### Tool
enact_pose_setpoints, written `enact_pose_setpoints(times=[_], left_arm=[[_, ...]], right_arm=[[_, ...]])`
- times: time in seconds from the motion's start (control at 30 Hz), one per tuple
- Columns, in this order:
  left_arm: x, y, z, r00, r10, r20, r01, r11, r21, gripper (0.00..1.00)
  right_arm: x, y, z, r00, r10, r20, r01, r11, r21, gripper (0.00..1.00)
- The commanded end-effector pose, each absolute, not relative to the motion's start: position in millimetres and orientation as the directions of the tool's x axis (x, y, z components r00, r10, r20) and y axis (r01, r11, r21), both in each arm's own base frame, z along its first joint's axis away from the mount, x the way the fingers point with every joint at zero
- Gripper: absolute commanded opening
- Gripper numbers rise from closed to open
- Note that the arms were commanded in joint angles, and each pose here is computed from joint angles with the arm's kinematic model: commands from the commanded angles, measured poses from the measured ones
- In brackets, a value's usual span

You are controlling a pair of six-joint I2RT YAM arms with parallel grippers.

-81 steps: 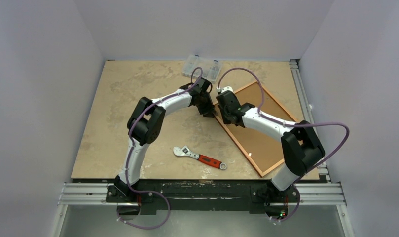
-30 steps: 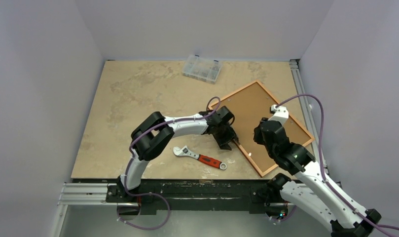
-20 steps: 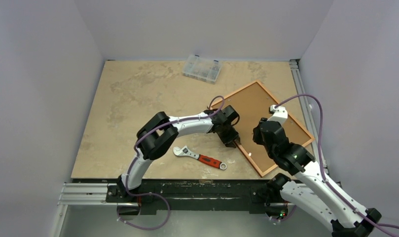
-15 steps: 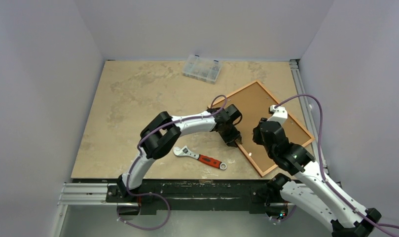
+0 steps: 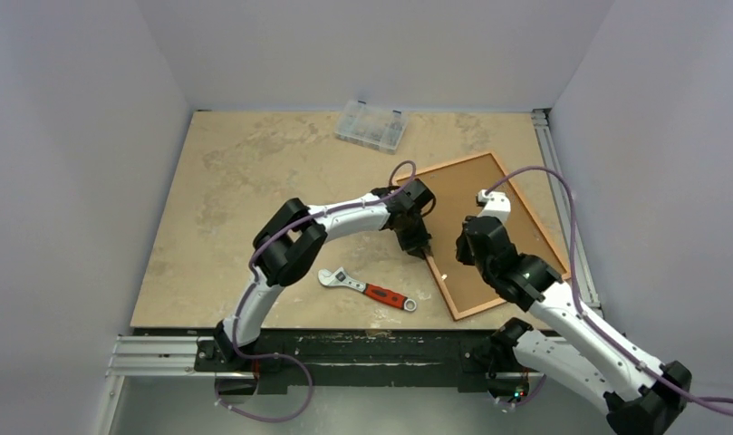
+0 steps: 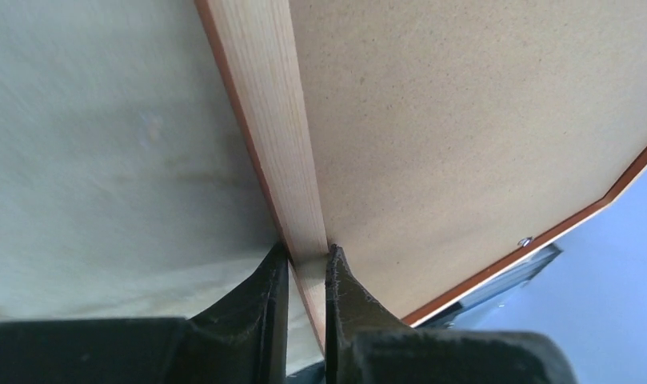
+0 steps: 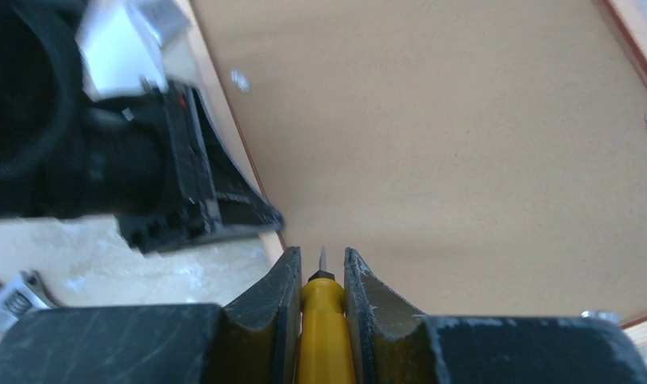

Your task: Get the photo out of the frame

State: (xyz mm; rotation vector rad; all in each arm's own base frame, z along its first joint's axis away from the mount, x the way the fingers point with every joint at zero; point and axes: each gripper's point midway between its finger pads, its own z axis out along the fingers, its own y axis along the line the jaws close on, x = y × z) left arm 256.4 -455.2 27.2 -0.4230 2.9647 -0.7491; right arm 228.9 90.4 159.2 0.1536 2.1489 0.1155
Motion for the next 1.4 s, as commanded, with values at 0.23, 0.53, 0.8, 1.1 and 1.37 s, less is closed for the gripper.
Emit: enact_pose_setpoints(times=[0.23, 0.53, 0.8, 1.1, 1.37], left_arm=[[324, -381, 12, -0.989, 0.007, -0.15, 0.072, 0.901, -0.428, 0.0], [323, -406, 8, -0.998, -0.055, -0.026, -0.032, 0.831, -0.555, 0.0], [317, -405, -2, -0.996, -0.082, 0.016, -0.077, 0.822, -0.564, 0.0], [314, -404, -5, -0.995, -0.089, 0.032, -0.092, 0.821, -0.564, 0.0], [314, -402, -6, -0.995, -0.092, 0.032, -0.094, 0.824, -0.559, 0.0]], right_arm=[[248, 138, 133, -0.671, 0.012, -0.742, -0.081, 0.993, 0.089, 0.0], [280, 183, 129, -0.687, 0.037, -0.726, -0.078, 0.989, 0.123, 0.0], [281, 204, 113, -0.706, 0.017, -0.708, -0.103, 0.987, 0.127, 0.0], [281, 208, 99, -0.72, 0.001, -0.694, -0.103, 0.989, 0.108, 0.0], [274, 202, 91, -0.73, -0.009, -0.683, -0.091, 0.992, 0.084, 0.0]])
